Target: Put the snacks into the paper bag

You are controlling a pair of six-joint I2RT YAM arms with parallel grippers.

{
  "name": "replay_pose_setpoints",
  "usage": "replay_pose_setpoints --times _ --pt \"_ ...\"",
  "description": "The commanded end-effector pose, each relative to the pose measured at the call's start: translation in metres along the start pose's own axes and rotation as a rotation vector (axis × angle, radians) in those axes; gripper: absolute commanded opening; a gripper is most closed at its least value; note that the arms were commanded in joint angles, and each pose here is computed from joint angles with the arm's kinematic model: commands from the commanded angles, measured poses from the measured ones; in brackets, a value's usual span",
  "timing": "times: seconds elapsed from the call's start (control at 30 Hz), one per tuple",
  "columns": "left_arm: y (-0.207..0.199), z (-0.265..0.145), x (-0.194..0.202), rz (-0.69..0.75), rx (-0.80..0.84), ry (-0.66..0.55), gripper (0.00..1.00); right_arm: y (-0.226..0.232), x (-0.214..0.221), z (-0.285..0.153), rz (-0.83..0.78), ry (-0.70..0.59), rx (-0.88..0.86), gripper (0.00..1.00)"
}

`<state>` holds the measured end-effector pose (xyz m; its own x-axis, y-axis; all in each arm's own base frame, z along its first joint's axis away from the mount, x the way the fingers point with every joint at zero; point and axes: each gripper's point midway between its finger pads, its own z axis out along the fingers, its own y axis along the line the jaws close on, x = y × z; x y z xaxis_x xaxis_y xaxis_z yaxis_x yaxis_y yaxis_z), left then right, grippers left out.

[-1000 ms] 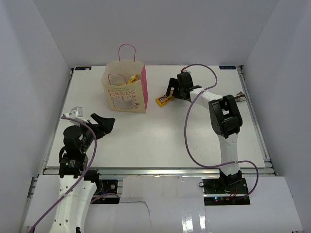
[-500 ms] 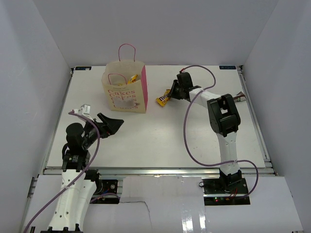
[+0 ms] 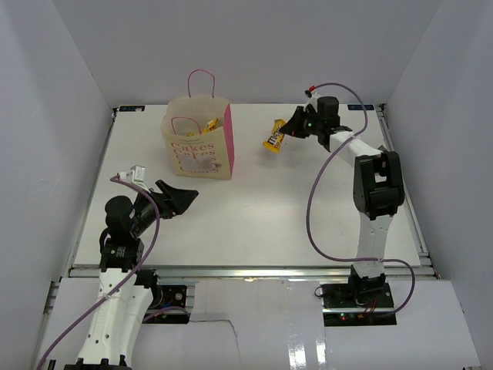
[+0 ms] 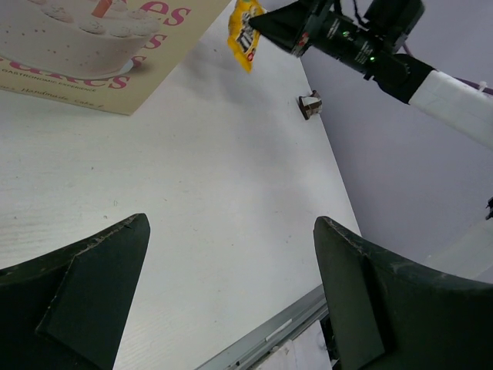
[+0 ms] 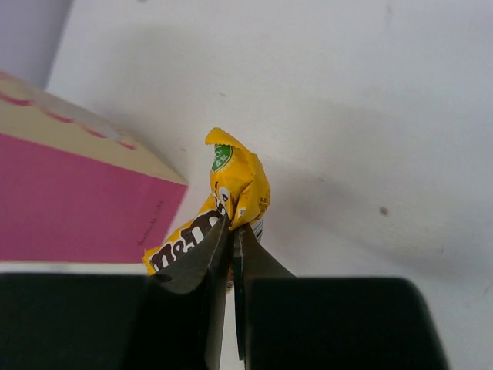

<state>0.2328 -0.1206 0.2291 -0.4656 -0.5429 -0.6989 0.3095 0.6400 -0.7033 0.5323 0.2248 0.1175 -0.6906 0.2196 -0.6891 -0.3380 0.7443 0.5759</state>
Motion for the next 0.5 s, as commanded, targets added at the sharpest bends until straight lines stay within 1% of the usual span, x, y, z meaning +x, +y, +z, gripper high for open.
replay_pose_setpoints --times 0.0,0.03,0.07,0.13,0.2,0.23,0.27,0.33,0.4,0.43,0.47 --pt "-0.004 0.002 0.001 0.018 0.037 0.006 0.98 0.123 -0.088 -0.062 -0.369 -0.223 -0.374 0.08" --pt "-0.004 0.003 0.002 0.02 0.043 0.008 0.98 0.149 -0.105 -0.076 -0.454 -0.272 -0.415 0.08" --pt "-0.004 0.004 0.002 0.02 0.045 0.009 0.98 0.16 -0.109 -0.078 -0.47 -0.283 -0.433 0.08" --pt "-0.005 0.005 0.001 0.025 0.053 0.006 0.98 0.199 -0.117 -0.091 -0.593 -0.334 -0.48 0.08" --pt "-0.005 0.006 0.002 0.025 0.056 0.009 0.98 0.228 -0.131 -0.102 -0.658 -0.394 -0.496 0.08" --pt "-0.006 0.006 0.0 0.029 0.062 0.005 0.98 0.246 -0.126 -0.101 -0.686 -0.397 -0.514 0.08" --pt "-0.006 0.006 0.001 0.031 0.063 0.006 0.98 0.259 -0.137 -0.106 -0.701 -0.434 -0.509 0.08" --pt "-0.007 0.005 0.0 0.034 0.067 0.003 0.98 0.28 -0.13 -0.097 -0.692 -0.426 -0.519 0.08" --pt "-0.007 0.005 0.001 0.031 0.069 0.002 0.98 0.296 -0.139 -0.092 -0.689 -0.457 -0.484 0.08" --pt "-0.008 0.004 0.001 0.033 0.072 0.001 0.98 0.31 -0.132 -0.088 -0.694 -0.454 -0.494 0.08" --pt "-0.008 0.004 0.0 0.033 0.074 -0.001 0.98 0.312 -0.135 -0.081 -0.687 -0.471 -0.457 0.08"
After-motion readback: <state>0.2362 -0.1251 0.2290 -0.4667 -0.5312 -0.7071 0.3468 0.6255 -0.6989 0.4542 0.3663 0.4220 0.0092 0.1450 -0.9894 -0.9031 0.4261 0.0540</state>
